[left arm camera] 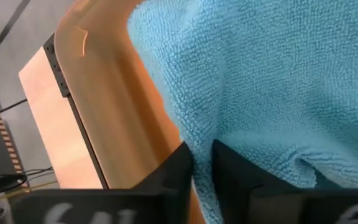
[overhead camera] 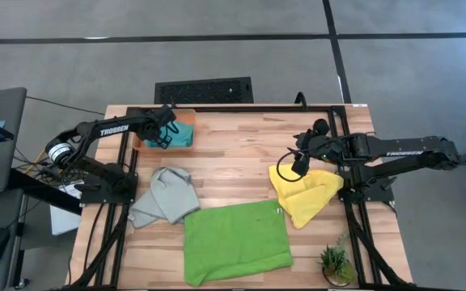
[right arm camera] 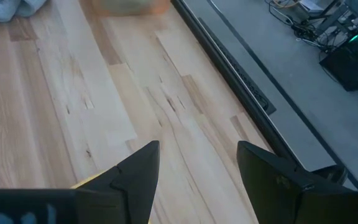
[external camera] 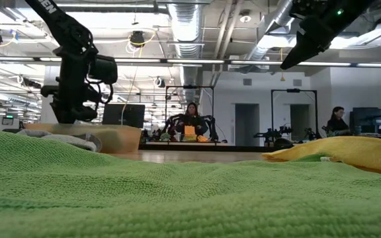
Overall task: Fold microfiber towels
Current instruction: Put the blue microfiber cloth into the orange bin, then fold the green microfiber cloth
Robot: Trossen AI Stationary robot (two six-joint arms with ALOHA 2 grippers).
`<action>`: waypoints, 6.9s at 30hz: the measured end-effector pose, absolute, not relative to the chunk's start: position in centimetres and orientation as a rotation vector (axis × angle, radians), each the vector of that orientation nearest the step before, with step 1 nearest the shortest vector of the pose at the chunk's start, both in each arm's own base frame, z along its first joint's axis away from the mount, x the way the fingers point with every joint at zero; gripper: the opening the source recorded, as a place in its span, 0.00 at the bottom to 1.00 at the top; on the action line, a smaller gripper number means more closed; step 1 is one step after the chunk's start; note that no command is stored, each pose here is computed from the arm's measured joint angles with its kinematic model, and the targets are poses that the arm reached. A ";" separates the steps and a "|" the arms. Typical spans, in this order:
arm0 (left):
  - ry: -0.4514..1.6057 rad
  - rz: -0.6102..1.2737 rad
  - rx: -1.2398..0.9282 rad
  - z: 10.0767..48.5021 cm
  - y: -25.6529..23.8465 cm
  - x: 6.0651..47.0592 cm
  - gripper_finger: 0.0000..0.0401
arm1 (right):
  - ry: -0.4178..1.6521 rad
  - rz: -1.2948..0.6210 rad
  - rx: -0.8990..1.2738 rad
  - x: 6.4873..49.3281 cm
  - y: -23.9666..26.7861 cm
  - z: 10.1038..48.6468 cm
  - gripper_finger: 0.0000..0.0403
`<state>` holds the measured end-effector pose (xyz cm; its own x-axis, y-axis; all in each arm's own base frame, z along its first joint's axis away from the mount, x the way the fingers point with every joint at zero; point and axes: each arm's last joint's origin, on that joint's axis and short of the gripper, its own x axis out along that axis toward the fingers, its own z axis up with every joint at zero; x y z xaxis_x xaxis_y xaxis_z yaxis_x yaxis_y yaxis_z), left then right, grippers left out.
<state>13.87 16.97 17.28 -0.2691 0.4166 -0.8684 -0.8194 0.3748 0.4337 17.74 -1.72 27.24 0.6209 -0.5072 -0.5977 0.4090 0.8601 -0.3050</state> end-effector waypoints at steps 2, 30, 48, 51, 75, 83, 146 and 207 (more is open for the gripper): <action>1.401 1.242 -0.387 17.3 16.9 13.8 0.22 | 0.730 -0.528 -0.144 17.7 -1.7 27.2 0.59; 0.965 0.525 -0.576 25.7 2.2 16.1 0.39 | 0.892 -0.035 -0.074 20.3 1.4 24.5 0.59; 0.944 0.197 -0.514 22.2 -5.7 19.3 0.39 | 1.079 0.164 -0.105 26.3 5.5 16.3 0.59; 0.948 0.198 -0.511 22.2 -5.7 19.4 0.39 | 1.097 0.182 -0.096 26.9 5.7 15.1 0.59; 0.953 0.199 -0.502 22.1 -5.7 19.3 0.39 | 1.209 0.146 -0.019 27.7 5.1 11.9 0.45; 0.952 0.201 -0.504 22.1 -5.7 19.3 0.39 | 1.190 0.154 0.012 27.7 4.8 12.6 0.04; 1.162 -0.359 -0.593 12.2 0.9 28.8 0.39 | 1.028 0.025 -0.166 25.2 1.1 20.4 0.03; 1.081 -0.002 -0.318 23.8 1.9 28.3 0.00 | 1.061 -0.290 -0.351 25.9 -0.1 27.0 0.02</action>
<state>28.26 1.89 23.83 0.4752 -0.1563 -0.8659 -0.1528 0.9545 -0.2561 25.91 -0.13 27.01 0.4597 -0.3958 -0.7950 0.0634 0.9075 -0.4152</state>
